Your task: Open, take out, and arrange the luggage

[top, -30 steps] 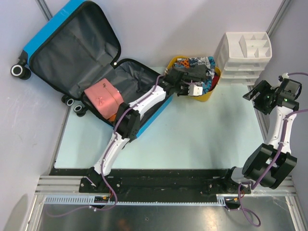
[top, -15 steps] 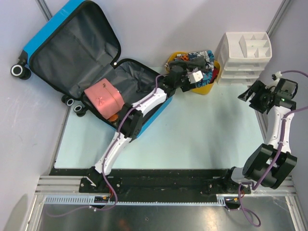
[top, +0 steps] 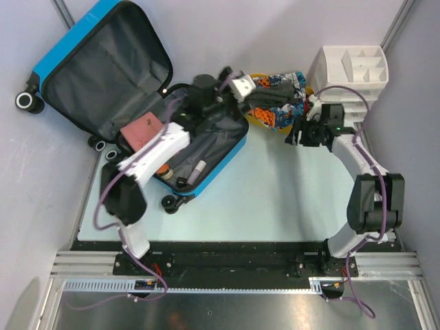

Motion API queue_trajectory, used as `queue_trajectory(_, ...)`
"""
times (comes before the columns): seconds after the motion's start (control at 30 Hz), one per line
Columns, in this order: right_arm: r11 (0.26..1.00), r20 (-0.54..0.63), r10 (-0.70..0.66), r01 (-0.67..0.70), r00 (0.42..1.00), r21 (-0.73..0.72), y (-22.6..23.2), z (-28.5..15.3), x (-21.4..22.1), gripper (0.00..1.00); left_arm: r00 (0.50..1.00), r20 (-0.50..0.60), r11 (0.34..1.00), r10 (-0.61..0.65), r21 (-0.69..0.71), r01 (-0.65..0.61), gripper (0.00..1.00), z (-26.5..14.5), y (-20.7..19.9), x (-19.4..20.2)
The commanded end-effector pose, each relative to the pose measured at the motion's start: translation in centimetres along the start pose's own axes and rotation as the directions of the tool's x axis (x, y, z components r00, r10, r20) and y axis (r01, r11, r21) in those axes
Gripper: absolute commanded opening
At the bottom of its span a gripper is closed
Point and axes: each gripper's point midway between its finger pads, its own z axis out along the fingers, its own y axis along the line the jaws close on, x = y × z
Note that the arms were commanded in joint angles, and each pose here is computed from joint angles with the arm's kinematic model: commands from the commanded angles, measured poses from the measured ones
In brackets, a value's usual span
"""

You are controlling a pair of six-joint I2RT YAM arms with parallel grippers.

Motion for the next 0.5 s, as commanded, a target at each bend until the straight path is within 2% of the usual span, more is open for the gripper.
queue_trajectory(0.0, 0.996, 0.073, -0.064, 0.06, 0.995, 0.059, -0.8, 5.1, -1.2, 0.64, 0.978, 0.018, 0.978, -0.207, -0.011, 0.207, 1.0, -7.9, 2.0, -2.9)
queue_trajectory(0.13, 0.991, 0.137, -0.119, 0.109, 0.983, 0.075, -1.9, 8.3, -2.6, 0.57, 0.972, 0.052, 0.972, -0.231, -0.033, 0.233, 1.0, -13.6, 2.4, -4.2)
queue_trajectory(0.23, 0.98, 0.199, -0.178, 0.156, 0.964, 0.121, -2.8, 10.7, -4.6, 0.57, 0.963, 0.05, 0.962, -0.264, -0.065, 0.267, 1.0, -16.4, 2.1, -4.0)
queue_trajectory(0.37, 0.968, 0.322, -0.231, 0.183, 0.918, 0.173, -4.1, 13.1, -8.4, 0.59, 0.936, -0.003, 0.934, -0.351, -0.077, 0.349, 1.0, -18.6, 1.5, -1.9)
queue_trajectory(0.43, 0.967, 0.327, -0.238, 0.192, 0.915, 0.167, -4.5, 14.9, -8.5, 0.59, 0.933, -0.027, 0.931, -0.359, -0.082, 0.356, 1.0, -19.4, 1.3, -0.9)
queue_trajectory(0.47, 0.965, 0.374, -0.25, 0.199, 0.893, 0.168, -4.2, 14.8, -10.8, 0.59, 0.931, -0.037, 0.93, -0.362, -0.087, 0.358, 1.0, -19.7, 1.2, -0.6)
